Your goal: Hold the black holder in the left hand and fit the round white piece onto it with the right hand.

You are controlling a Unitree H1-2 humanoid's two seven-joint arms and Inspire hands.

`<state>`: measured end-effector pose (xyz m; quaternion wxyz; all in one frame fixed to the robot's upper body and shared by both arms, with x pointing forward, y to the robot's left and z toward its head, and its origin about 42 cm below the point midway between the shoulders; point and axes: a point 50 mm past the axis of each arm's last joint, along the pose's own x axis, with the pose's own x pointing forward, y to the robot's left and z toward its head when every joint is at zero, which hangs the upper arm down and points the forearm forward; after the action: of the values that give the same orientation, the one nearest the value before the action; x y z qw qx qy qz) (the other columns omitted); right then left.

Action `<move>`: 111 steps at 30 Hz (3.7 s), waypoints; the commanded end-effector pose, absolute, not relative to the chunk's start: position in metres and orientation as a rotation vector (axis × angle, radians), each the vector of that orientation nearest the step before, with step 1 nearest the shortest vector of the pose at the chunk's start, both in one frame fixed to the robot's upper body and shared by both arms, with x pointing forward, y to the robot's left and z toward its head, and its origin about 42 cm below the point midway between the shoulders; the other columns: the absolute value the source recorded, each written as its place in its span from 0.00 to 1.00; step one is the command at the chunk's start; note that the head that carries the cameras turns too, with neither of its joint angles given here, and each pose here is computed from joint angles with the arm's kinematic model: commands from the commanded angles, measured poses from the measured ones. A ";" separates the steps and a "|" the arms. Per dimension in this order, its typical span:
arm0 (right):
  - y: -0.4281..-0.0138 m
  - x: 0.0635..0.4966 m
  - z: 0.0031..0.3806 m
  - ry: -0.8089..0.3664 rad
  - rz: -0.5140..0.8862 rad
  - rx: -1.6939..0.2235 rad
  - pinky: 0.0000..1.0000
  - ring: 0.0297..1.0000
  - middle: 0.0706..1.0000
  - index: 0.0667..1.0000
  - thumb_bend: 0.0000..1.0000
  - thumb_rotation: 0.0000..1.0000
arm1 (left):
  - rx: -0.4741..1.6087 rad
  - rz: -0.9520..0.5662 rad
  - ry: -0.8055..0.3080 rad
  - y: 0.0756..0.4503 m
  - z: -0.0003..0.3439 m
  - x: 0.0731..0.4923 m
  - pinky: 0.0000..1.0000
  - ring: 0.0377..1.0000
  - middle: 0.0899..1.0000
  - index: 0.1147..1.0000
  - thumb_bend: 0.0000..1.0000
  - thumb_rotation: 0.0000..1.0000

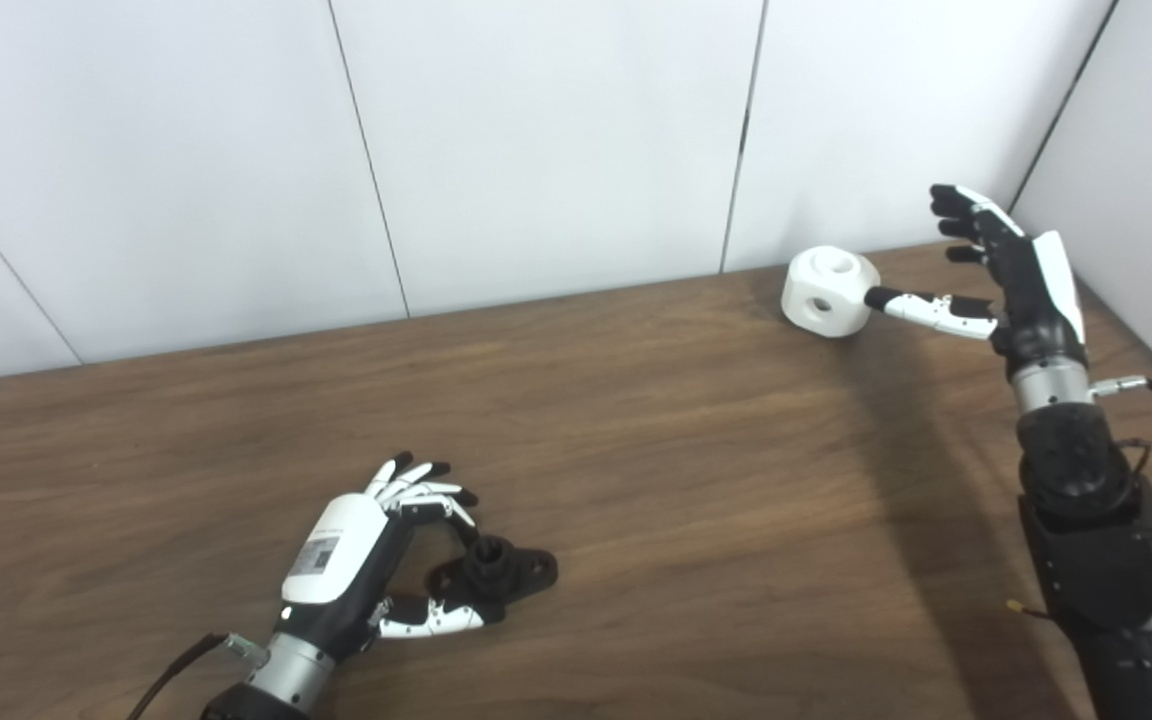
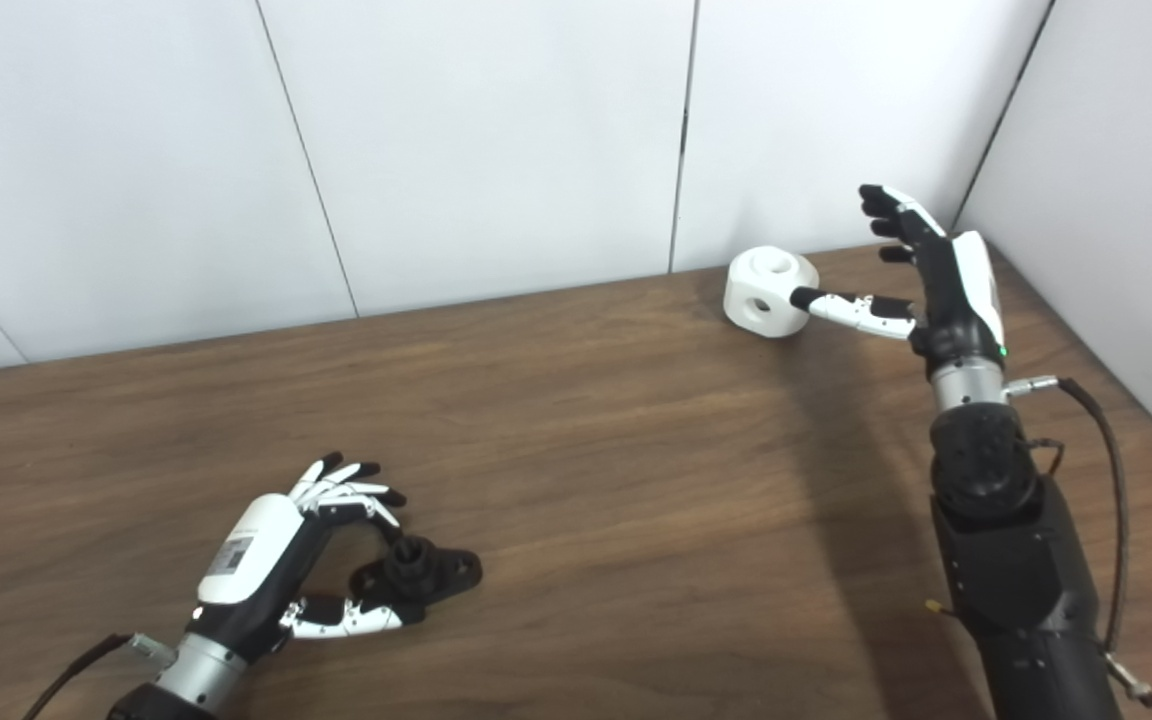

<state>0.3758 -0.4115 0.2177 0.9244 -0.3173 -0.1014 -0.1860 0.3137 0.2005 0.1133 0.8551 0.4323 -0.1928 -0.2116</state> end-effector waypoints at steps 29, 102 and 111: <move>-0.420 0.440 0.229 -0.176 -0.323 -0.748 0.80 0.84 0.82 0.84 0.93 0.37 | 0.885 -0.449 -0.380 0.209 0.085 0.300 1.00 0.88 0.71 0.42 0.52 0.06; -0.391 0.478 0.209 -0.191 -0.369 -0.839 0.50 0.58 0.60 0.59 0.48 0.29 | 0.875 -0.453 -0.375 0.210 0.080 0.289 1.00 0.89 0.72 0.42 0.52 0.06; -0.390 0.475 0.212 -0.203 -0.369 -0.836 0.49 0.57 0.60 0.59 0.50 0.30 | 0.872 -0.458 -0.382 0.210 0.078 0.287 1.00 0.87 0.71 0.42 0.52 0.06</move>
<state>0.4655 -0.3889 0.1797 0.8989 -0.4049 -0.0433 -0.1616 0.3124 0.2021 0.1133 0.8515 0.4245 -0.2293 -0.2056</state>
